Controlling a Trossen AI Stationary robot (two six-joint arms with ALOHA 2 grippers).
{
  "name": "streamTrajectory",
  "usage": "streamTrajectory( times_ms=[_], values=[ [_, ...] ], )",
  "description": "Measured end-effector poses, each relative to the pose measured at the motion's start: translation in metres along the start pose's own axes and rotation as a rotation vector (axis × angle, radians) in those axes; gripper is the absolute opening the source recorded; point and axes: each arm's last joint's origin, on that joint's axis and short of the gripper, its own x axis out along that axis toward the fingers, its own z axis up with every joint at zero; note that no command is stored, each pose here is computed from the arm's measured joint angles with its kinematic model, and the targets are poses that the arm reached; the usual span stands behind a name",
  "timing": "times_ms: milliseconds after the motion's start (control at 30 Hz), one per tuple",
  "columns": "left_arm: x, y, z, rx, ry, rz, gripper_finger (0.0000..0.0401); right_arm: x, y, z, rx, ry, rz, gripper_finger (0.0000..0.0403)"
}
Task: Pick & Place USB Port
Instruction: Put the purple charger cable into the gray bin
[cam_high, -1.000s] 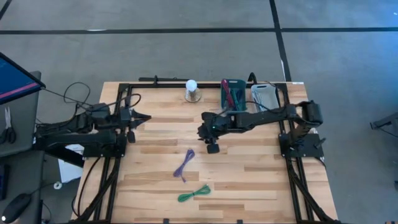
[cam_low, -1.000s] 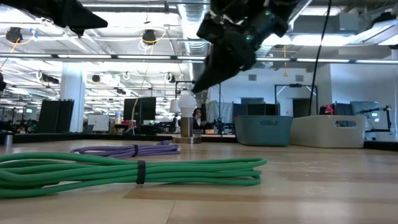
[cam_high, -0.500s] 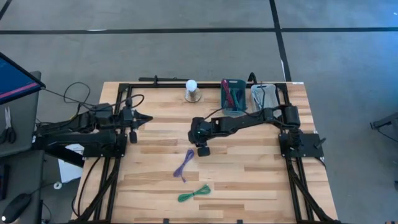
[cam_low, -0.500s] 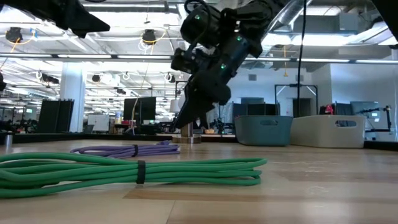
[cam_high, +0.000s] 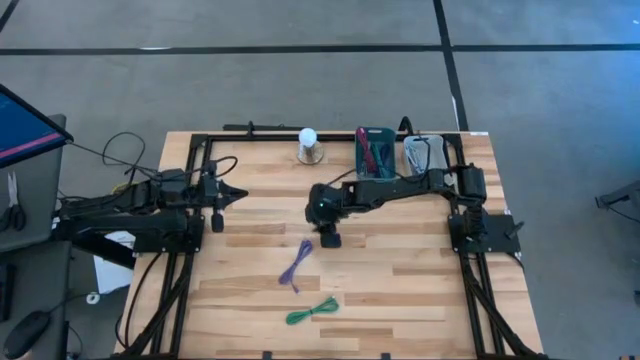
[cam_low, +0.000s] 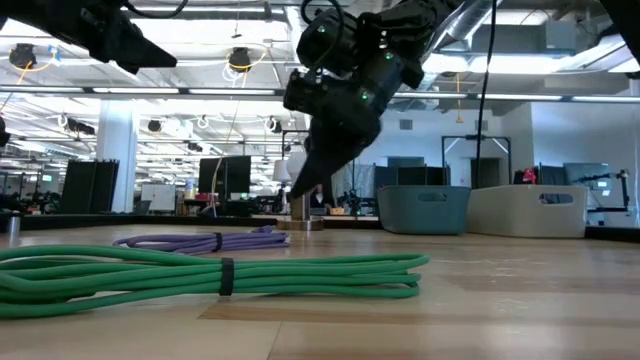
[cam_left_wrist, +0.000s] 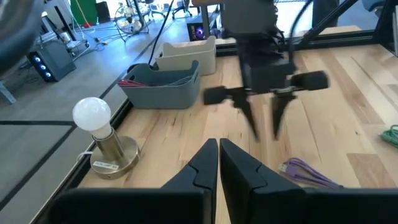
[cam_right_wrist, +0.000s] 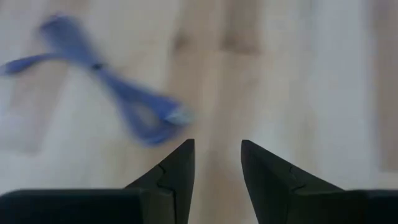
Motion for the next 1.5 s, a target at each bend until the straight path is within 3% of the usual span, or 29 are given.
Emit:
streamTrajectory(
  times_ms=[133, 333, 567, 1267, 1500],
  values=[
    [0.001, 0.000, -0.001, 0.000, 0.002, -0.001, 0.0017, 0.002, 0.020, -0.004, -0.006, 0.065, 0.068, 0.0123],
    [0.001, 0.000, -0.001, 0.000, 0.000, 0.000, 0.0017, 0.005, 0.050, 0.001, -0.036, 0.050, 0.106, 0.0123],
    [0.001, 0.000, -0.001, 0.000, 0.000, 0.000, 0.0017, 0.007, 0.069, 0.007, -0.076, 0.012, 0.029, 0.0123],
    [0.001, 0.000, -0.001, -0.019, 0.000, 0.001, 0.0017, 0.064, 0.067, -0.008, -0.064, -0.015, 0.027, 0.0120],
    [0.001, 0.000, -0.001, -0.019, 0.001, 0.000, 0.0017, 0.065, 0.063, -0.008, -0.057, -0.024, 0.013, 0.0066]
  ],
)
